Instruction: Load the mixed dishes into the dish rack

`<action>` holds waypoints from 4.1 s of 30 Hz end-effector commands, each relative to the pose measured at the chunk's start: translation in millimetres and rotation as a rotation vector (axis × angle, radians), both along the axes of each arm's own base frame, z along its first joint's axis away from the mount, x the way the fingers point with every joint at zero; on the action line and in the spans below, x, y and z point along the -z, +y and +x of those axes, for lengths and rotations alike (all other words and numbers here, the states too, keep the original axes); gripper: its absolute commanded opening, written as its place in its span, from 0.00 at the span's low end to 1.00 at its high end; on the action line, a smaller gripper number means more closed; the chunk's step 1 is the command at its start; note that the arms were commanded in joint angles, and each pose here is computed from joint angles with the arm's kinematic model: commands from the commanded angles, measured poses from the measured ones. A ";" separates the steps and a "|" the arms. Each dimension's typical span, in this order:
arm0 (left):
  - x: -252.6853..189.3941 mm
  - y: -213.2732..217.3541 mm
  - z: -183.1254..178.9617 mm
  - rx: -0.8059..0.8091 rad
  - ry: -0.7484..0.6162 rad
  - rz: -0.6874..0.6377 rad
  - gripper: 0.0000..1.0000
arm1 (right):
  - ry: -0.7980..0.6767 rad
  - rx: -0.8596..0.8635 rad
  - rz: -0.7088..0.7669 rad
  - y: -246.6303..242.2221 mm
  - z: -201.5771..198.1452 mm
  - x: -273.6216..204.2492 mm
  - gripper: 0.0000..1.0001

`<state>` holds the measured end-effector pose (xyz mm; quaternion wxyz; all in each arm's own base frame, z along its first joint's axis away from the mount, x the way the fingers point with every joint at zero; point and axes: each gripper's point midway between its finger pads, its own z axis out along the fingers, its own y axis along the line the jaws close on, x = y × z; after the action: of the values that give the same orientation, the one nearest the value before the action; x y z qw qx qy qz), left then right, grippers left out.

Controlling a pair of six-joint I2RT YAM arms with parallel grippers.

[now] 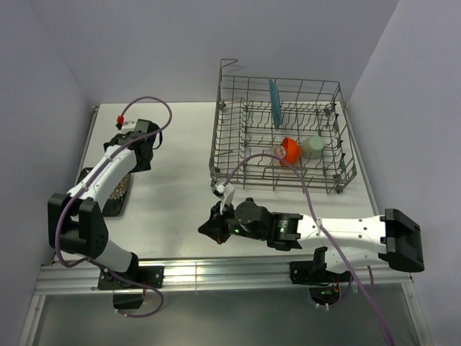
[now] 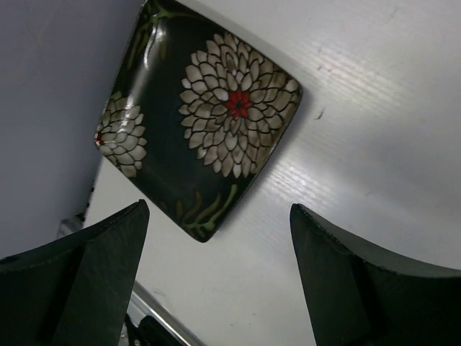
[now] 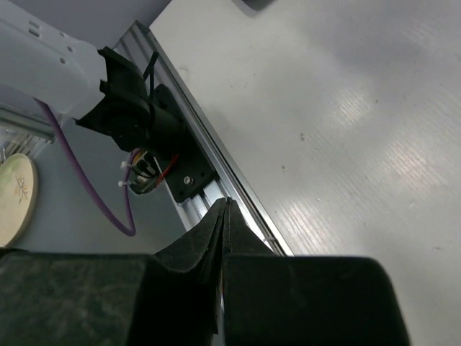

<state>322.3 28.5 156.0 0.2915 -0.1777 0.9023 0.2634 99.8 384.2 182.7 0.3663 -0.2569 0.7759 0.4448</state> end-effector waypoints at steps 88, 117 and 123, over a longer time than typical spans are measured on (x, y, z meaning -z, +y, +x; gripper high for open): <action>134.2 -183.1 -21.9 0.273 0.264 -0.534 0.00 | 0.105 0.252 0.104 -101.0 -4.1 -12.4 0.00; 83.6 -164.7 101.1 0.238 0.121 -0.546 0.61 | 0.021 0.309 0.035 -111.8 7.4 -12.5 0.00; 61.9 -108.7 93.8 0.118 0.027 -0.540 0.61 | 0.021 0.288 0.032 -103.2 6.1 -8.5 0.00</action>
<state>410.6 -100.4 51.4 0.1793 -0.1626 0.9701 0.0168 103.5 269.7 168.6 0.4052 -0.1366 0.8215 0.3772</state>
